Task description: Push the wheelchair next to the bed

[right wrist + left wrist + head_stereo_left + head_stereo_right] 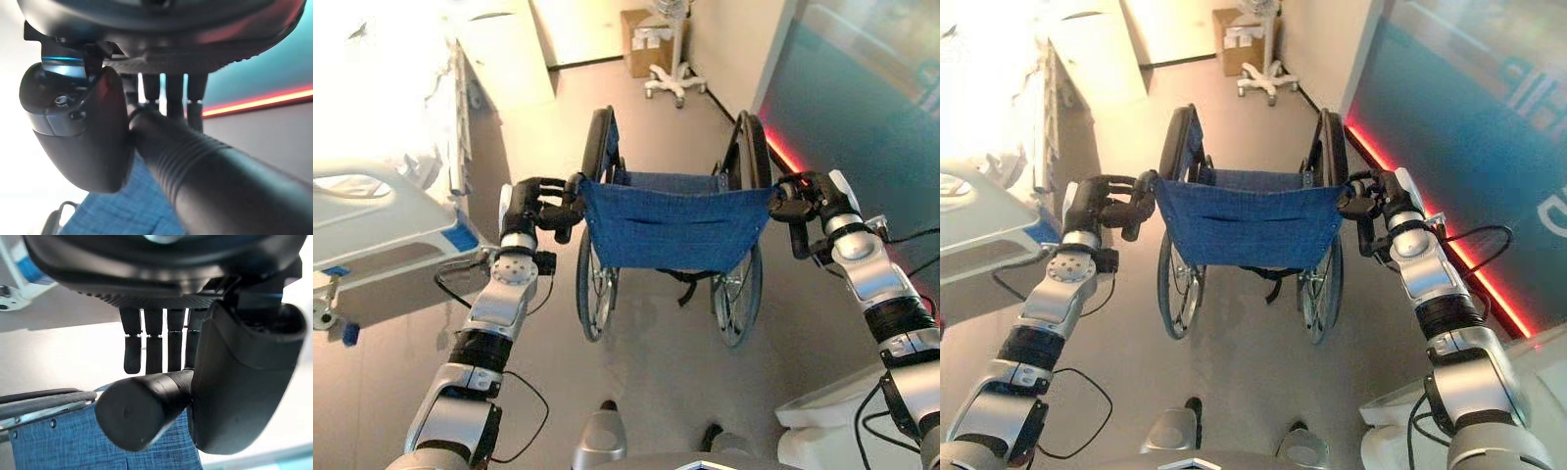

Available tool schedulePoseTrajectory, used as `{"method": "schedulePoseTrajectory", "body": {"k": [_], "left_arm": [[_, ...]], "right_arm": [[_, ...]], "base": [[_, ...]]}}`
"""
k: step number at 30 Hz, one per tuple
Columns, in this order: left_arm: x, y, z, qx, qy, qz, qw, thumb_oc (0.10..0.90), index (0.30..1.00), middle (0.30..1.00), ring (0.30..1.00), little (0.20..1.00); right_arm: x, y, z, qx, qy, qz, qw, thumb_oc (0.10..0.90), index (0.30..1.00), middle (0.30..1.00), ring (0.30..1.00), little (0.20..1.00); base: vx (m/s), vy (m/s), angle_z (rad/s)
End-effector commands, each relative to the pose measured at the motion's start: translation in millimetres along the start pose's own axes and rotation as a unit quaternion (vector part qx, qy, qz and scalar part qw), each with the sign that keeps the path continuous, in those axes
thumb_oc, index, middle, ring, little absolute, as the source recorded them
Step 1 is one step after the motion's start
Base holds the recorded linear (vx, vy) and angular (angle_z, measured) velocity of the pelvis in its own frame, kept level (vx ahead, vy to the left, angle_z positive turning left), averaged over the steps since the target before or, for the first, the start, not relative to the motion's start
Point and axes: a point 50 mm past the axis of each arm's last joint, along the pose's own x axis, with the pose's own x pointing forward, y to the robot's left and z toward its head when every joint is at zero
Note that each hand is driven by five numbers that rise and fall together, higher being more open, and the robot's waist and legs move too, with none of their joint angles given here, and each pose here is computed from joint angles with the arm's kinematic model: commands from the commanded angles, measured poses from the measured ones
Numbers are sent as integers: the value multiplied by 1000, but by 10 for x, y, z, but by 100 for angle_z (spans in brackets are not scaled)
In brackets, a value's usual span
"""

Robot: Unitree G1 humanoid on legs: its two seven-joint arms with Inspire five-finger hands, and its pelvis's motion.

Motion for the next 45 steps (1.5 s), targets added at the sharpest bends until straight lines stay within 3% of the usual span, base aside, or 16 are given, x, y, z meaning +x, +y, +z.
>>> {"method": "schedulePoseTrajectory", "body": {"k": [1, 8, 23, 35, 42, 45], "left_arm": [[-286, -171, -685, 87, 111, -95, 985, 400, 300, 300, 300, 300], [-322, -364, -748, 89, 118, -115, 982, 400, 300, 300, 300, 300], [-385, -102, -762, 102, 111, -92, 984, 400, 300, 300, 300, 300], [-156, -76, -522, 112, 87, -100, 985, 400, 300, 300, 300, 300], [-246, -82, -583, 66, 109, -103, 986, 400, 300, 300, 300, 300], [-290, -137, -643, 61, 118, -103, 986, 400, 300, 300, 300, 300]], "right_arm": [[-23, 197, -121, -115, 7, 66, 991, 400, 300, 300, 300, 300], [13, 232, -214, -120, 33, 74, 989, 400, 300, 300, 300, 300], [-1, 536, -44, -103, -16, 119, 987, 400, 300, 300, 300, 300], [102, 359, 24, -89, -18, 83, 992, 400, 300, 300, 300, 300], [43, 303, 283, -99, -48, 87, 990, 400, 300, 300, 300, 300], [18, 273, 181, -107, -44, 91, 989, 400, 300, 300, 300, 300]], "base": [[262, -347, 81], [199, -250, 68], [326, -113, -33], [214, -321, 3], [235, -491, 75], [216, -294, 79]]}}
